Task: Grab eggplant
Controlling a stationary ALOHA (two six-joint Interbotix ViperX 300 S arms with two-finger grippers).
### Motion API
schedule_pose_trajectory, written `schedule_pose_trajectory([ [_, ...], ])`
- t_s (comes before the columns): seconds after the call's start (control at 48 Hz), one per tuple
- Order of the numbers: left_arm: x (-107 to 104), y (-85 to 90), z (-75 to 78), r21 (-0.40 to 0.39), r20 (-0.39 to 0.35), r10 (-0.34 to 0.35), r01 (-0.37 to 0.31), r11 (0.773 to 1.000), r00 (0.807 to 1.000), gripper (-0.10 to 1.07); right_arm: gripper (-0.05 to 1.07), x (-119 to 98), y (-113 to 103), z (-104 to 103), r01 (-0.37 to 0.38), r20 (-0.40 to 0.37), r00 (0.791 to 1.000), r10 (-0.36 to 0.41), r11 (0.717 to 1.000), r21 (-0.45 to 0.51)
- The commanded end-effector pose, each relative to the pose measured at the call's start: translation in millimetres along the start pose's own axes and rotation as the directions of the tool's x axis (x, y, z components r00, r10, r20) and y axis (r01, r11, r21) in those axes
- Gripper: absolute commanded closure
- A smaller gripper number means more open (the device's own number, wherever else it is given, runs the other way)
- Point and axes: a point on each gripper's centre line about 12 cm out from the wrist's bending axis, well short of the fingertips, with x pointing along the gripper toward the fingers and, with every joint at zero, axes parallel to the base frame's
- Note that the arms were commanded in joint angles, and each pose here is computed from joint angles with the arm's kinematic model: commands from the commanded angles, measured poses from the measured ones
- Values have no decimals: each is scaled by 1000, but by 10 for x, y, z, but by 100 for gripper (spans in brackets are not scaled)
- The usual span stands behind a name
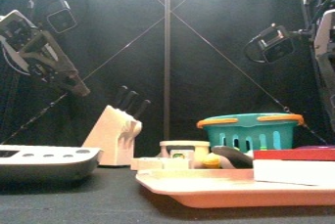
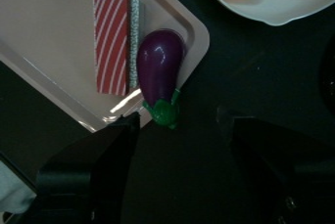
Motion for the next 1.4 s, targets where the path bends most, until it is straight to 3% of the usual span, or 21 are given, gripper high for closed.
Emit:
schedule_pose_trajectory([
  [0.0,13,1,50,-2,14,-3,3,1000,1000,3,8,-15,88,47,-26,20,999,26,999,-21],
  [0.375,15,2,47,-3,12,-2,3,1000,1000,3,8,212,155,22,32,-5,999,-33,997,-66],
  [1.188,14,2,34,-2,9,-2,2,1000,1000,3,8,294,166,53,59,0,998,-60,994,-89],
  [1.375,14,2,34,-4,9,-2,2,1000,1000,3,19,294,165,54,60,1,998,-60,994,-90],
])
